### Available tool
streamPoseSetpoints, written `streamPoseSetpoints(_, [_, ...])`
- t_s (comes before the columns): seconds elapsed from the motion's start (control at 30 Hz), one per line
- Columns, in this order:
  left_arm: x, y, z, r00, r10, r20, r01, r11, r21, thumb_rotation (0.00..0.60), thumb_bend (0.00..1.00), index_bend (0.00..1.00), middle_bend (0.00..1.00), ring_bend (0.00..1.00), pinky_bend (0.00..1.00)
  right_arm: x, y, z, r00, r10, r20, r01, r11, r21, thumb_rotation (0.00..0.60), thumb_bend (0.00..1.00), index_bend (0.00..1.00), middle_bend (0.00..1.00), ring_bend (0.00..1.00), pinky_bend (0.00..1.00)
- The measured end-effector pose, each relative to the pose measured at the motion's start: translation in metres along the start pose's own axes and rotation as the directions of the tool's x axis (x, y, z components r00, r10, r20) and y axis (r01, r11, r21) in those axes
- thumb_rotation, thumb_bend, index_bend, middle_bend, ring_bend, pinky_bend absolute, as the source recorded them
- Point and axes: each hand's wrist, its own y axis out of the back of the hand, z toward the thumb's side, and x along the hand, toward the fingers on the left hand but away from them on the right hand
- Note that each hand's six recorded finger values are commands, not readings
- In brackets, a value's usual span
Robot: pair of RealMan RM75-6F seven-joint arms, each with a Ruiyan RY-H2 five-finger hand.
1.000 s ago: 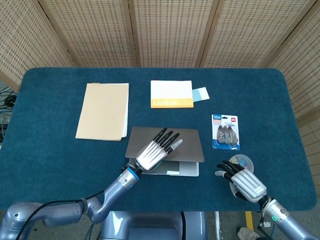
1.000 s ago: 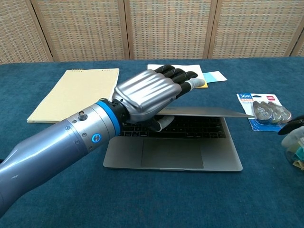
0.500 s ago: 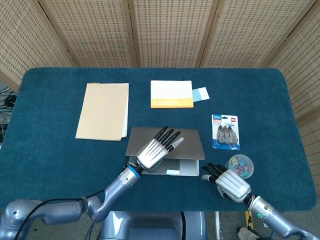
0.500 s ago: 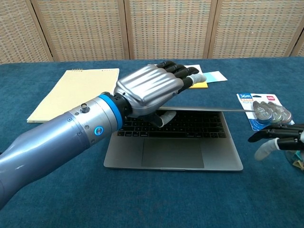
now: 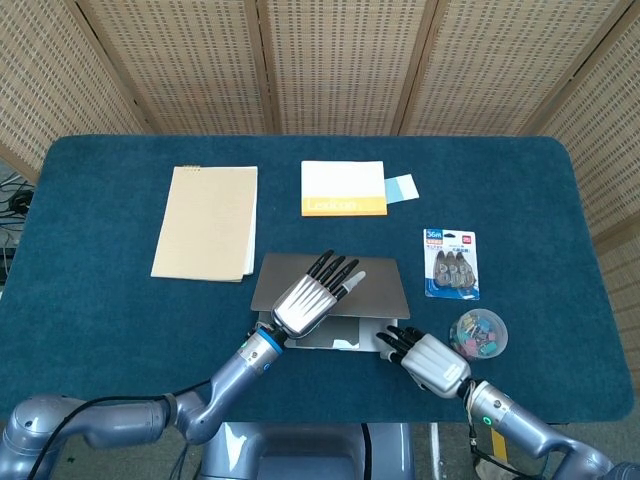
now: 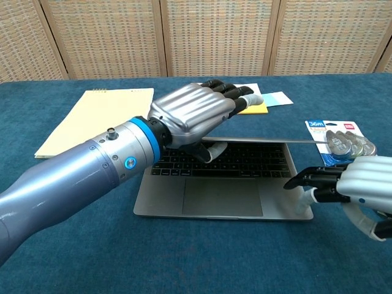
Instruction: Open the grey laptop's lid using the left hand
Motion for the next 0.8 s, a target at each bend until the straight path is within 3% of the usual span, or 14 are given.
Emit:
streamPoseSetpoints(0.43, [0.001, 0.0, -0.001, 1.0, -0.006, 0.0, 0.006, 1.0, -0.019, 0.6, 0.53, 0.0, 0.0, 0.0, 0.0, -0.038, -0.005, -0.006, 0.997, 0.046, 0.066, -0.046, 0.999, -0.006, 0.6, 1.0, 0.22, 0.08, 0.06, 0.2])
streamPoseSetpoints(0.8, [0.007, 0.005, -0.005, 1.0, 0.009, 0.0, -0.009, 1.0, -0.014, 0.6, 0.53, 0.0, 0.0, 0.0, 0.0, -0.039, -0.013, -0.011, 0.993, 0.064, 0.099, -0.064, 0.998, -0.008, 0.6, 1.0, 0.22, 0.08, 0.06, 0.2])
